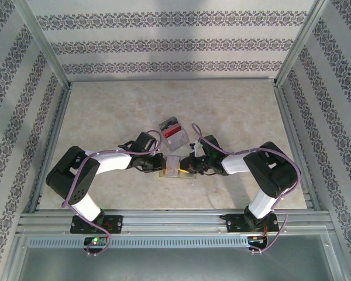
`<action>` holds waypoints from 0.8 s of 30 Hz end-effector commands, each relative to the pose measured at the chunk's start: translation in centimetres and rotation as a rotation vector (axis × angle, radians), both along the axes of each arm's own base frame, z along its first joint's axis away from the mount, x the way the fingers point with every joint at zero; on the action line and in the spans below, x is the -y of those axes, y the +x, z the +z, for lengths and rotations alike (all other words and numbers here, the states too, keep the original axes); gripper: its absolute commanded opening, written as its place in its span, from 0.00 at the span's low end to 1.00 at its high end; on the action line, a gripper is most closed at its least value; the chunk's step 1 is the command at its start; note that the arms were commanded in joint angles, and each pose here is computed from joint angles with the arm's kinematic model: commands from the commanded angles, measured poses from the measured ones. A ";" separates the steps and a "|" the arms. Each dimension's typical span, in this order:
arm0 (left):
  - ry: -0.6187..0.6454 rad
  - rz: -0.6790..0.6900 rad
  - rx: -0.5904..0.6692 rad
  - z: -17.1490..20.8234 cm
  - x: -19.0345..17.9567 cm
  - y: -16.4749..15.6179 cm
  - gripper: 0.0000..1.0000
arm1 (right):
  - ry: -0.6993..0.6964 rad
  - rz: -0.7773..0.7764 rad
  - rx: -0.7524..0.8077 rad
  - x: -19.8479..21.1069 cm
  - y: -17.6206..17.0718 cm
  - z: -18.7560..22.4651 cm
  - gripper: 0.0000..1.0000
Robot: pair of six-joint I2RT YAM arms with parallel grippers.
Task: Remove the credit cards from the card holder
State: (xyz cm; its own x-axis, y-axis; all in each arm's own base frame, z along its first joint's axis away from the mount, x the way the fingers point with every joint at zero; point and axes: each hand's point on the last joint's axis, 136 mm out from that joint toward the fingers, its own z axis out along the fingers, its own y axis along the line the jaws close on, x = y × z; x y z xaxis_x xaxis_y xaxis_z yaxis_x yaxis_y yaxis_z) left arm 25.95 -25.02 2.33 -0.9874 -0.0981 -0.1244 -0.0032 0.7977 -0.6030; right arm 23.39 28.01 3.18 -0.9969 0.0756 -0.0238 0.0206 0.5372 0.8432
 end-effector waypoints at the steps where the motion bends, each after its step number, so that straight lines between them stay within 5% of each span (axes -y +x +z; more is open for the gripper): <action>1: 0.115 0.029 -0.057 -2.8 -2.3 -1.0 0.11 | -0.004 0.000 0.020 0.6 0.0 0.2 0.00; 7: 0.113 0.029 -0.058 -2.9 -2.3 -1.0 0.11 | 0.020 0.005 0.020 0.2 0.1 0.4 0.00; 14: 0.111 0.030 -0.058 -2.9 -2.3 -1.0 0.11 | 0.049 0.009 0.028 -0.4 0.4 1.0 0.23; 24: 0.110 0.027 -0.058 -2.8 -2.3 -1.0 0.11 | 0.016 0.004 0.005 -0.7 0.6 -0.3 0.25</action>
